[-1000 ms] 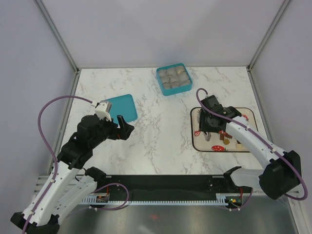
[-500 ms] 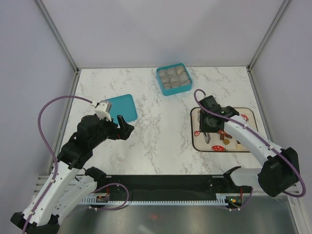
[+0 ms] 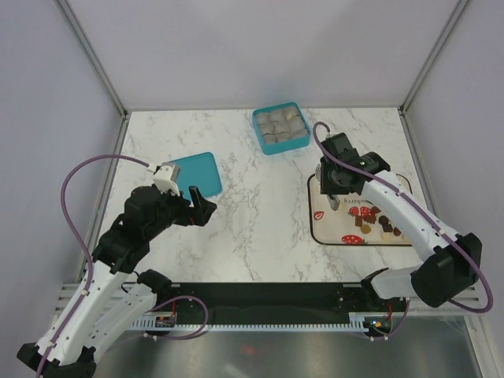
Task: Pack the chocolate
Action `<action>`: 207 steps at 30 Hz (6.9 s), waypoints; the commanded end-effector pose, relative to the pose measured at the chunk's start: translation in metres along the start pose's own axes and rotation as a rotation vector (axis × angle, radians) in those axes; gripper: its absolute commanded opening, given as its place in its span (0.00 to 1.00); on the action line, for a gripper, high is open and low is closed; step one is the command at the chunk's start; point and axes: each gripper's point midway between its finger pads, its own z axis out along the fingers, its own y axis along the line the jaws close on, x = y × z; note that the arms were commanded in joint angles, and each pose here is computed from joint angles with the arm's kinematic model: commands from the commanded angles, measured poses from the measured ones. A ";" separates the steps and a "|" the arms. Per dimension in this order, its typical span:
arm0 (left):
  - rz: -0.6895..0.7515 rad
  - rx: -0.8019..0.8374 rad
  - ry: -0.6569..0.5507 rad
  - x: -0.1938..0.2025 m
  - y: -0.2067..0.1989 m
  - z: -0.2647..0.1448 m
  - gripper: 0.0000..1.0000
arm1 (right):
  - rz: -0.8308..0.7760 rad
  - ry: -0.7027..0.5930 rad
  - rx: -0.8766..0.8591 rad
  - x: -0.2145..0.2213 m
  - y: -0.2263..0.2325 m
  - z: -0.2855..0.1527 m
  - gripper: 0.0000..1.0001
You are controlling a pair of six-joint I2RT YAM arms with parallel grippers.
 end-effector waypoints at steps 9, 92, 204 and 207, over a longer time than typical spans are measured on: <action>0.034 0.019 -0.023 -0.006 -0.003 -0.003 0.99 | -0.067 -0.200 -0.054 -0.131 0.062 0.018 0.34; 0.035 0.041 0.001 -0.002 -0.007 -0.001 0.99 | -0.014 -0.071 -0.007 -0.015 -0.007 -0.037 0.47; 0.031 0.025 0.025 0.003 -0.004 0.006 0.99 | -0.046 -0.381 -0.284 -0.227 0.178 0.117 0.37; 0.033 0.025 0.025 0.003 -0.003 0.006 0.99 | -0.045 -0.381 -0.279 -0.227 0.183 0.128 0.38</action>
